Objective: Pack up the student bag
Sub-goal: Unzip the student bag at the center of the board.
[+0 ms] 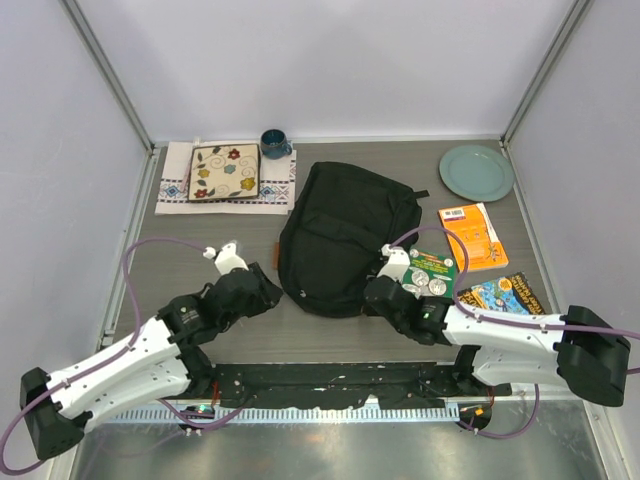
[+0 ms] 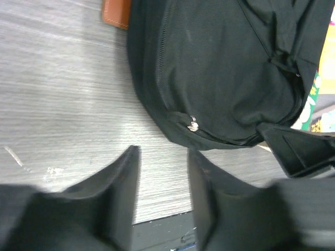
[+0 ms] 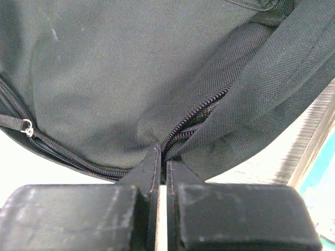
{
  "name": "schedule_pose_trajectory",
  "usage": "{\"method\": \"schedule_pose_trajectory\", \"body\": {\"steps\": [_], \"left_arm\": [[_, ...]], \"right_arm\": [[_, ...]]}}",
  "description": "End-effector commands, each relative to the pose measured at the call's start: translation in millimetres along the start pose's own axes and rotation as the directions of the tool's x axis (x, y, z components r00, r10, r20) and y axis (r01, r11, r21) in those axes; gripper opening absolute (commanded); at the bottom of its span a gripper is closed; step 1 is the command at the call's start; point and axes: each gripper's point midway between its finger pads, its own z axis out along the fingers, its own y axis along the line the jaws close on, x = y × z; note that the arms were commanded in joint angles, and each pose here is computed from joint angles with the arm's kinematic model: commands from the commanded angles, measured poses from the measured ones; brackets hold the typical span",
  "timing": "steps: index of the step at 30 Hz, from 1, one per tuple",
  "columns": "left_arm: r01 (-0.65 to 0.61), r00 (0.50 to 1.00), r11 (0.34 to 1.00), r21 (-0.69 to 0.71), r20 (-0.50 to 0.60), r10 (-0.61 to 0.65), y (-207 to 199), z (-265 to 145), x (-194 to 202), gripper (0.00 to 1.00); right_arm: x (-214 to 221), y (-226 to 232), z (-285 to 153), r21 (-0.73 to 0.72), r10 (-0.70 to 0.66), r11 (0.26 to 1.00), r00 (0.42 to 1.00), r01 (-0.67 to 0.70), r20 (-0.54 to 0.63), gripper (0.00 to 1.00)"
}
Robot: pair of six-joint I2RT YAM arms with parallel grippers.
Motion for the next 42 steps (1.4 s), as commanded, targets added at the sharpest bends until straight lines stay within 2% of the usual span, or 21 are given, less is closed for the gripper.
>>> {"method": "schedule_pose_trajectory", "body": {"steps": [1, 3, 4, 6, 7, 9, 11, 13, 16, 19, 20, 23, 26, 28, 37, 39, 42], "left_arm": [[0.018, 0.999, 0.992, 0.123, 0.028, -0.021, -38.9, 2.0, -13.5, 0.57], [-0.023, 0.999, 0.991, 0.129, 0.032, 0.019, -47.8, 3.6, -17.7, 0.69], [-0.089, 0.996, 0.987, 0.135, 0.028, 0.086, -56.9, 5.5, -20.3, 0.75], [-0.161, 0.987, 0.977, 0.143, 0.019, 0.160, -66.5, 7.9, -21.9, 0.96], [-0.229, 0.973, 0.963, 0.142, -0.003, 0.232, -73.6, 12.6, -20.7, 1.00], [-0.276, 0.959, 0.950, 0.147, -0.018, 0.282, -85.8, 14.7, -23.9, 1.00], [-0.308, 0.946, 0.946, 0.098, -0.077, 0.316, -81.7, 26.2, -15.0, 0.99], [-0.298, 0.945, 0.944, 0.139, -0.097, 0.313, -97.0, 29.2, -12.2, 1.00], [-0.262, 0.948, 0.957, 0.121, -0.153, 0.279, -99.9, 44.1, 1.0, 1.00], [-0.253, 0.946, 0.967, 0.036, -0.202, 0.255, -82.7, 58.0, 13.8, 0.94], [-0.251, 0.944, 0.968, 0.018, -0.215, 0.249, -77.3, 60.6, 18.0, 0.88], [-0.215, 0.947, 0.976, -0.039, -0.252, 0.199, -54.3, 68.4, 36.5, 0.81], [-0.175, 0.956, 0.980, -0.099, -0.254, 0.145, -23.3, 71.8, 52.1, 0.79], [-0.137, 0.967, 0.985, -0.103, -0.229, 0.110, -19.2, 72.3, 52.2, 0.79], [-0.145, 0.967, 0.970, -0.194, -0.234, 0.098, 14.6, 79.3, 66.0, 0.83], [-0.139, 0.967, 0.968, -0.209, -0.238, 0.088, 19.1, 80.9, 69.3, 0.81], [-0.132, 0.966, 0.967, -0.219, -0.247, 0.076, 24.3, 82.0, 74.4, 0.70]], "right_arm": [[1.3, 13.5, -3.3, -0.084, 0.017, 0.996, 1.000, -0.017, 0.005, 0.00], [16.3, 8.4, -1.2, -0.082, 0.018, 0.996, 0.999, -0.020, -0.029, 0.00], [21.0, 7.4, -1.0, -0.080, 0.018, 0.997, 0.999, -0.021, -0.040, 0.00], [26.4, 8.4, 1.9, -0.085, 0.025, 0.996, 0.998, -0.029, -0.050, 0.00], [28.6, 8.0, 2.4, -0.084, 0.024, 0.996, 0.998, -0.029, -0.053, 0.00], [33.3, 5.3, 3.4, -0.081, 0.025, 0.996, 0.998, -0.030, -0.063, 0.00], [37.1, 1.4, 3.9, -0.073, 0.023, 0.997, 0.997, -0.028, -0.068, 0.00], [37.9, 0.2, 4.6, -0.072, 0.029, 0.997, 0.997, -0.033, -0.065, 0.00], [41.3, -1.8, 5.0, -0.072, 0.037, 0.997, 0.997, -0.042, -0.066, 0.00], [42.2, -1.5, 5.3, -0.072, 0.047, 0.996, 0.997, -0.052, -0.065, 0.00], [42.0, -0.4, 5.0, -0.076, 0.053, 0.995, 0.997, -0.058, -0.063, 0.00], [46.5, 1.2, 5.2, -0.085, 0.061, 0.994, 0.996, -0.066, -0.065, 0.00], [52.7, 1.4, 5.3, -0.082, 0.057, 0.995, 0.996, -0.063, -0.069, 0.00], [55.3, 3.0, 5.1, -0.083, 0.054, 0.995, 0.996, -0.060, -0.070, 0.00], [73.5, 5.3, 12.4, -0.038, 0.030, 0.999, 0.995, -0.033, -0.091, 0.00], [76.7, 6.3, 13.5, -0.034, 0.038, 0.999, 0.995, -0.041, -0.094, 0.00], [82.9, 2.1, 16.3, -0.014, 0.036, 0.999, 0.994, -0.038, -0.105, 0.00]]}}
